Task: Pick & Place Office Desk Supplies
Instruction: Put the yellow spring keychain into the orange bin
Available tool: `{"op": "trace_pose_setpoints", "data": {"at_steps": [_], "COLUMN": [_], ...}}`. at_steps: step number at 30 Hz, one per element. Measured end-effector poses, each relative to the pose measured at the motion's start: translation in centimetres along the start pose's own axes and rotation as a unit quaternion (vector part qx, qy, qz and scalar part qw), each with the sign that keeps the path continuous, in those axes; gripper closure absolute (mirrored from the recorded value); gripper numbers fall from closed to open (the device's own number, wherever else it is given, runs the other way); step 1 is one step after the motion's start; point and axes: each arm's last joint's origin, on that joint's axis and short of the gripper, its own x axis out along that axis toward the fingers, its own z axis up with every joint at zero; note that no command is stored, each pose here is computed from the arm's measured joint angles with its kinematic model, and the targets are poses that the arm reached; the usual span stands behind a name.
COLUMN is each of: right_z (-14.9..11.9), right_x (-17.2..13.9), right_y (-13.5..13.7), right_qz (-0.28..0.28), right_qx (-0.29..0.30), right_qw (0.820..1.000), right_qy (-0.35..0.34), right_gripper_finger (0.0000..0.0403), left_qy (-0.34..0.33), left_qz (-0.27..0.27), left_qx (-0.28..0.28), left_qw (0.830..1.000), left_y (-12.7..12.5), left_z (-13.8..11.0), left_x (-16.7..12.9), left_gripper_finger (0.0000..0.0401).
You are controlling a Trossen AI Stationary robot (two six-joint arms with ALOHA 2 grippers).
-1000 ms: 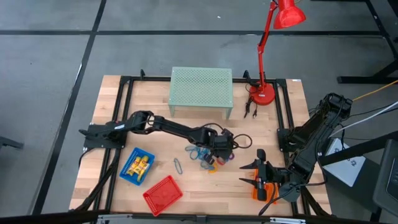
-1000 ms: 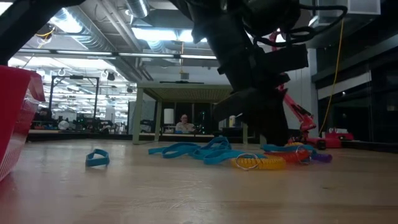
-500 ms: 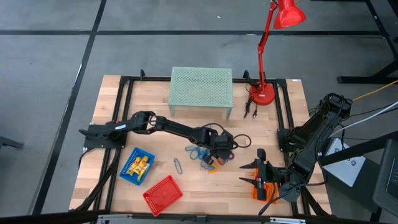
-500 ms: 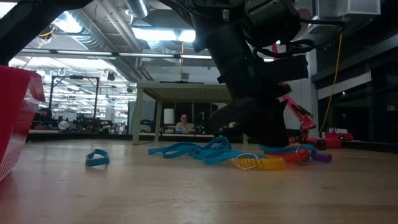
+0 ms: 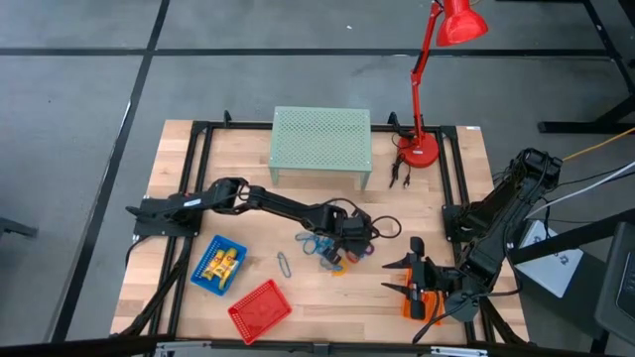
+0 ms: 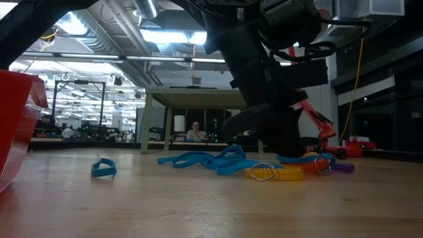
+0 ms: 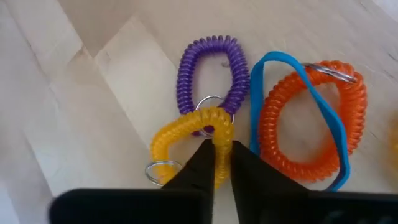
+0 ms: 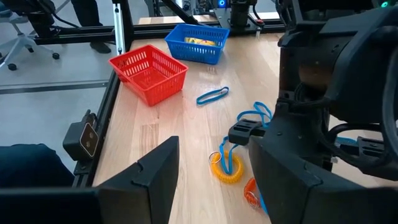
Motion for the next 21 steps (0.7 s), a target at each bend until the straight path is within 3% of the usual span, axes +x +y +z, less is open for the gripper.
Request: {"op": "trace_pose_setpoints", "data": {"at_steps": [15, 18, 21], "right_z": [0.0, 0.0, 0.0], "right_x": [0.0, 0.0, 0.0], "right_y": [0.0, 0.0, 0.0], "right_qz": [0.0, 0.0, 0.0], "right_qx": [-0.001, 0.0, -0.003], "right_qw": [1.0, 1.0, 1.0], "right_qy": [0.002, 0.003, 0.002], "right_gripper_finger": [0.0207, 0.0207, 0.0207], "left_qy": [0.028, -0.002, -0.081], "left_qz": [0.04, 0.035, 0.006], "left_qx": [-0.002, -0.021, -0.044], "left_qw": [0.999, 0.999, 0.996], "left_y": [1.9, 2.5, 3.0], "left_z": [1.4, 2.2, 3.6], "left_x": [-3.2, -4.0, -4.8], "left_gripper_finger": [0.0389, 0.0389, 0.0389]}}
